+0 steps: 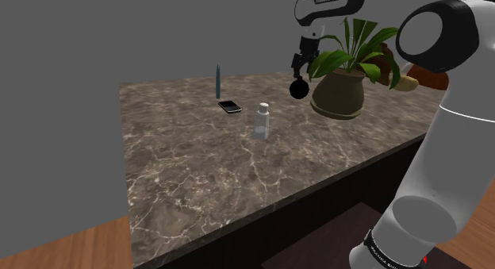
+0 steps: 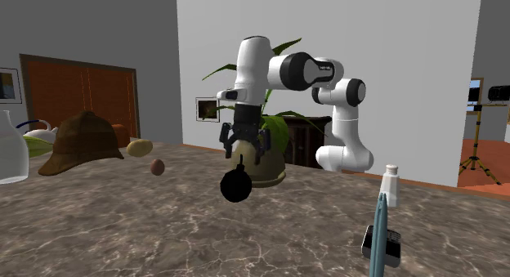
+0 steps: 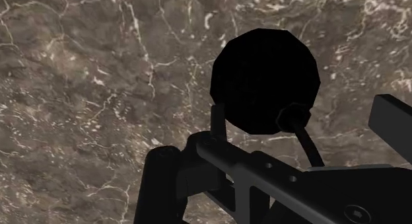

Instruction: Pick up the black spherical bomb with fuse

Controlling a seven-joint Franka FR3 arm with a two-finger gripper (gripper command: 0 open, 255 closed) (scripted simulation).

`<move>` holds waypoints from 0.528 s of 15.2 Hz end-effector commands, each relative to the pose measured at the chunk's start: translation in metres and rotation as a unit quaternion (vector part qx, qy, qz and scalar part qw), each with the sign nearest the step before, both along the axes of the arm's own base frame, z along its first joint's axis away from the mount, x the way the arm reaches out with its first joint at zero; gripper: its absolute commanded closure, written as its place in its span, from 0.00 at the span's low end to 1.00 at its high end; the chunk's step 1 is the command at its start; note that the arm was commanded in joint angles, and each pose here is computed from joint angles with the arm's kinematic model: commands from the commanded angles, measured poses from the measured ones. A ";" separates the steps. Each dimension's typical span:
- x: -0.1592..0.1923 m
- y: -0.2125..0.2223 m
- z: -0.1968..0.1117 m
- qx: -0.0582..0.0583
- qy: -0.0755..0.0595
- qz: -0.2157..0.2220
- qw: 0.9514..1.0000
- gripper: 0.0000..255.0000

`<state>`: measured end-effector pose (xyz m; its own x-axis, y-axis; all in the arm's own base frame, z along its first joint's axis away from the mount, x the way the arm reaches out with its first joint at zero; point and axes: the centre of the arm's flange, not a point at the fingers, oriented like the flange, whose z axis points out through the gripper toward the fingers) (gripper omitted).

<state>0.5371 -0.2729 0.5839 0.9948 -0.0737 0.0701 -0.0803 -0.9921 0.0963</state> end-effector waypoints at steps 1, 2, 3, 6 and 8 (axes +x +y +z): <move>0.001 0.000 -0.008 0.000 0.000 0.000 1.000 0.00; 0.001 0.000 -0.008 0.000 0.000 0.000 1.000 0.00; 0.001 0.000 -0.008 0.000 0.000 0.000 1.000 0.00; 0.000 0.000 -0.008 0.000 0.000 0.000 1.000 1.00; 0.000 0.000 -0.008 0.000 0.000 0.000 1.000 1.00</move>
